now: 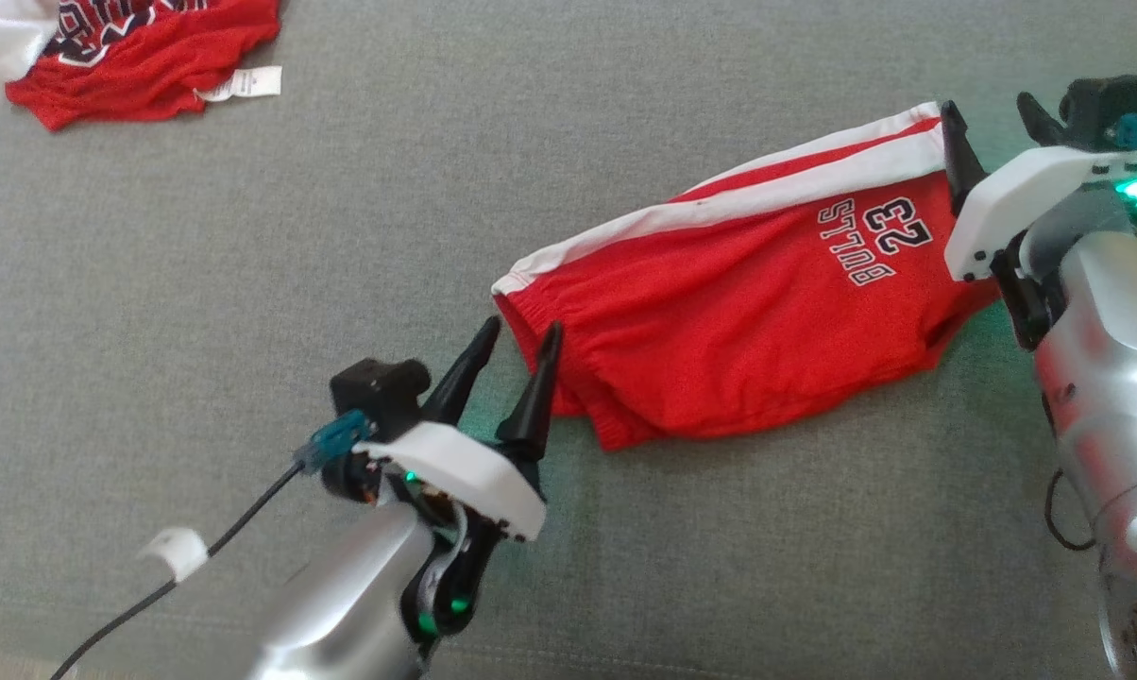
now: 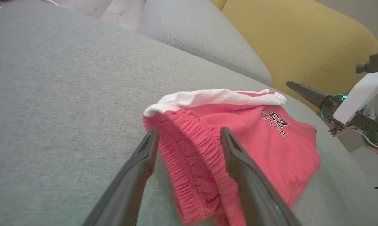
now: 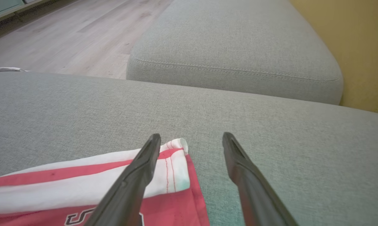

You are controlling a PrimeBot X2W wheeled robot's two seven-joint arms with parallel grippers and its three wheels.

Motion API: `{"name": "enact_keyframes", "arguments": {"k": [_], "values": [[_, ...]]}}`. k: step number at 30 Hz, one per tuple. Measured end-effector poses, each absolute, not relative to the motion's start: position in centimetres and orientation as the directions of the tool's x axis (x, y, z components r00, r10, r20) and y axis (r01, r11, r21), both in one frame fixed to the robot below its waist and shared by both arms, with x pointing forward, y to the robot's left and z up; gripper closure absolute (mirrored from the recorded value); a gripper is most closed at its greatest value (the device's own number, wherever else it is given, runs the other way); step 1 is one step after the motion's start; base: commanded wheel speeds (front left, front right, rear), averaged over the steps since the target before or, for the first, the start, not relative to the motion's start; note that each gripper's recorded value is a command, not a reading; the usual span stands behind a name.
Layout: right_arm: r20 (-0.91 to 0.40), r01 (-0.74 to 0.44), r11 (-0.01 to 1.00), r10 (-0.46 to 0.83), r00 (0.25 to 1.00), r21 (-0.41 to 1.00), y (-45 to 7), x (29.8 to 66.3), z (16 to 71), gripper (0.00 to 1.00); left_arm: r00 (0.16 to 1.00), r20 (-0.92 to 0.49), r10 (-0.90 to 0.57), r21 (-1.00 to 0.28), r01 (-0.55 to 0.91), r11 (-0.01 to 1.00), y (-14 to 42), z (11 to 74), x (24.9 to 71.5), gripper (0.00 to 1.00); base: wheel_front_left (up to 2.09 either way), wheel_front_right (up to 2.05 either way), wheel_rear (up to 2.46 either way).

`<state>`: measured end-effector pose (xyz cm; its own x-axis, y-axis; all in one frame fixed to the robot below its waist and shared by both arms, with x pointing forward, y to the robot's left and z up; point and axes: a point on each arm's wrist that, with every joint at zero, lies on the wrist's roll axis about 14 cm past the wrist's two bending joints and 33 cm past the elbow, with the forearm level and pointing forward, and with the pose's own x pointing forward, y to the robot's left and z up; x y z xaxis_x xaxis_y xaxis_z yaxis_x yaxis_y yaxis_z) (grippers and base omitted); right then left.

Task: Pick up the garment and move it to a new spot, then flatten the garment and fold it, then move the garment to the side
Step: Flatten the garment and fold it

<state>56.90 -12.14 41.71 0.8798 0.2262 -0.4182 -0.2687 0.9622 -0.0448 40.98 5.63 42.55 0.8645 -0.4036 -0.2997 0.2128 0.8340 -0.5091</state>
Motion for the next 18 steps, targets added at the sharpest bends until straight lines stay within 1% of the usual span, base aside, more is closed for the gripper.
{"name": "enact_keyframes", "arguments": {"k": [4, 9, 11, 14, 18], "values": [[-0.407, -0.263, 0.963, 0.22, 0.887, -0.053, -12.6, 56.5, 42.4, 0.0, 0.878, -0.285, -0.384, -0.485, 0.213, 0.848, 6.5, 43.3, 40.3, 0.0, 0.0, 0.0, 0.0], [-0.431, -0.245, 0.967, 0.192, 0.882, -0.072, -14.1, 55.8, 42.9, 0.0, 0.935, -0.18, -0.306, -0.417, 0.21, 0.885, 8.9, 46.6, 40.2, 0.0, 0.0, 0.0, 0.0], [-0.462, -0.249, 0.966, 0.19, 0.866, -0.07, -14.0, 55.4, 42.4, 0.0, 0.955, -0.149, -0.257, -0.396, 0.181, 0.9, 10.3, 47.6, 40.2, 0.0, 0.0, 0.0, 0.0], [-0.535, -0.261, 0.964, 0.192, 0.823, -0.054, -13.6, 54.2, 40.5, 0.0, 0.977, -0.129, -0.168, -0.367, 0.11, 0.924, 12.8, 48.3, 39.9, 0.0, 0.0, 0.0, 0.0], [-0.626, -0.27, 0.962, 0.188, 0.757, -0.038, -13.4, 52.6, 37.8, 0.0, 0.987, -0.144, -0.063, -0.354, 0.008, 0.935, 15.8, 47.8, 38.8, 0.0, 0.0, 0.0, 0.0]]}}
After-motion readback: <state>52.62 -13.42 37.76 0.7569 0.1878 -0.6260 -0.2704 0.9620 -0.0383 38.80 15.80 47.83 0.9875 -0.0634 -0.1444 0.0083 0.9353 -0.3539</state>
